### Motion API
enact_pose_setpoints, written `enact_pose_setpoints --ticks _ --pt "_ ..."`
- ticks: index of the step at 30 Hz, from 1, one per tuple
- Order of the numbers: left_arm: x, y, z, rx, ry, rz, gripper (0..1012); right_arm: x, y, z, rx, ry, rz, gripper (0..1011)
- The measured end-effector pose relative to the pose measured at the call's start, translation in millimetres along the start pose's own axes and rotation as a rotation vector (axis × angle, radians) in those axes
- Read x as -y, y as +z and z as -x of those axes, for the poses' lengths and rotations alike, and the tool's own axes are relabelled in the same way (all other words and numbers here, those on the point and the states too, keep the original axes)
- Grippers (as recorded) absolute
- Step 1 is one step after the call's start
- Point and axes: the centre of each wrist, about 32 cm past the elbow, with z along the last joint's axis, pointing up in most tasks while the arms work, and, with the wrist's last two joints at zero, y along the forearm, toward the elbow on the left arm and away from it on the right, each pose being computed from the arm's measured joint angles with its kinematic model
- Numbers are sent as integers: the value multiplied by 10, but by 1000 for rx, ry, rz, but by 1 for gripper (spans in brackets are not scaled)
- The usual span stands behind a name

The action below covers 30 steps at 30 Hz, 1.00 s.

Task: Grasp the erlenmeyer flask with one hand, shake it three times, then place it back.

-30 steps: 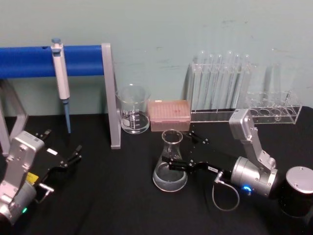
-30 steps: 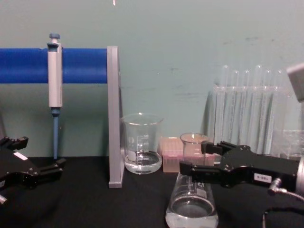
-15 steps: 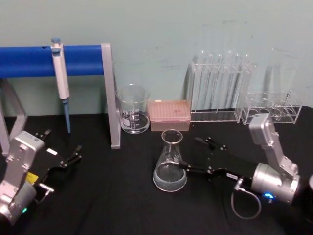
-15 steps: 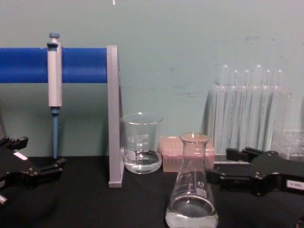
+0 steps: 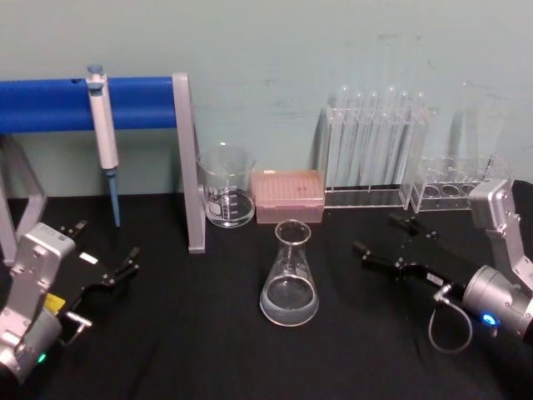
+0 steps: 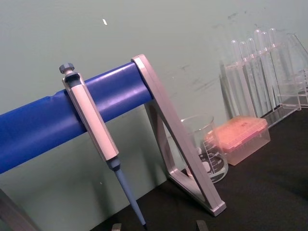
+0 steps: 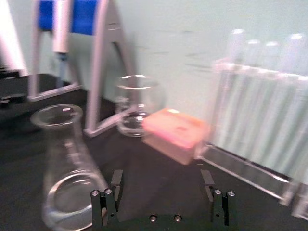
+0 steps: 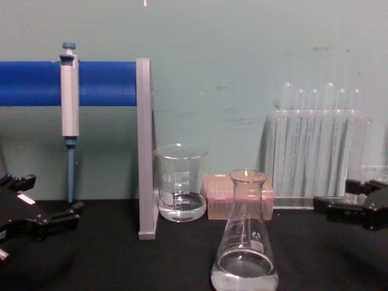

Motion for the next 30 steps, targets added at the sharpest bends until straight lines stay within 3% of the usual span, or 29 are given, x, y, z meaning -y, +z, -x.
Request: enact_pose_setpoints --ticks 4,11,30 --pt "0 0 0 0 0 0 1001 -27 -3 -15 10 -98 -24 1000" --pt "0 0 0 0 0 0 1001 -103 -34 26 27 -194 -57 1000" --pt "0 0 0 0 0 0 1001 -229 -125 101 -7 -282 -13 1000"
